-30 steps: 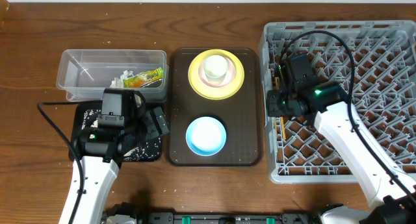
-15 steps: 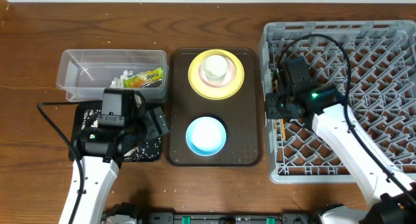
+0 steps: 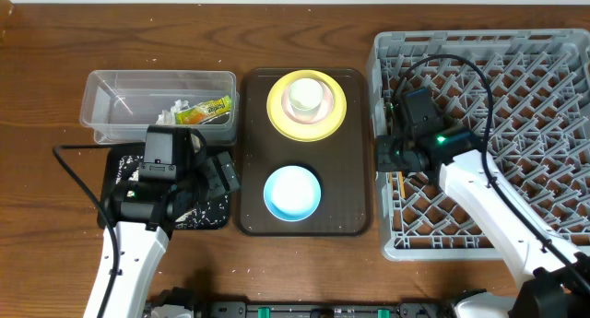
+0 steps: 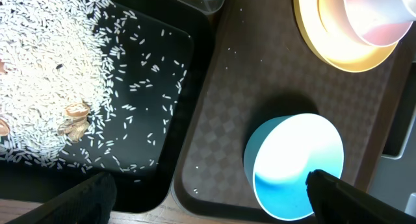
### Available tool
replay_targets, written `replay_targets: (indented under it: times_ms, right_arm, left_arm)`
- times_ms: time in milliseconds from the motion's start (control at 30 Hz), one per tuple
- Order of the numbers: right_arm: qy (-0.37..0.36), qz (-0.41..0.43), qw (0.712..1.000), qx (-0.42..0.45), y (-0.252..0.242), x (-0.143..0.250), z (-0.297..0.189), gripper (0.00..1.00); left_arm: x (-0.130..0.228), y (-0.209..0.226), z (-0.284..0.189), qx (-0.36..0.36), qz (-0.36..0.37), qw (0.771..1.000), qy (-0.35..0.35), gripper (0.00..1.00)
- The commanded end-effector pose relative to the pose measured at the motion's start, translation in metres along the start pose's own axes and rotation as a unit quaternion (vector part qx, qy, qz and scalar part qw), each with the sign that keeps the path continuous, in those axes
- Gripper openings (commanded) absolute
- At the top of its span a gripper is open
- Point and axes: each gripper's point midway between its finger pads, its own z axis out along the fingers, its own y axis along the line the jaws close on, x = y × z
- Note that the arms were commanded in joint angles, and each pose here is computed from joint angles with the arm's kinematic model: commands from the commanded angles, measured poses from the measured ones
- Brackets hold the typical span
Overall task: Sort waste into correct bins and load items into the dishwasher rack
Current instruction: 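Insert the chopstick into the rack slot and open the right gripper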
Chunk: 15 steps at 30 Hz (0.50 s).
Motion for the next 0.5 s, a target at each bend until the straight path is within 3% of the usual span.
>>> replay_targets:
  times_ms: [0, 467]
  right_arm:
    - [0.015, -0.008, 1.000, 0.009, 0.004, 0.009, 0.012, 0.17]
    - [0.009, -0.001, 1.000, -0.019, 0.019, 0.006, 0.014, 0.04]
  left_arm:
    - [-0.004, -0.003, -0.004, 0.007, 0.002, 1.000, -0.004, 0.96]
    - [-0.004, -0.003, -0.004, 0.007, 0.002, 1.000, -0.004, 0.96]
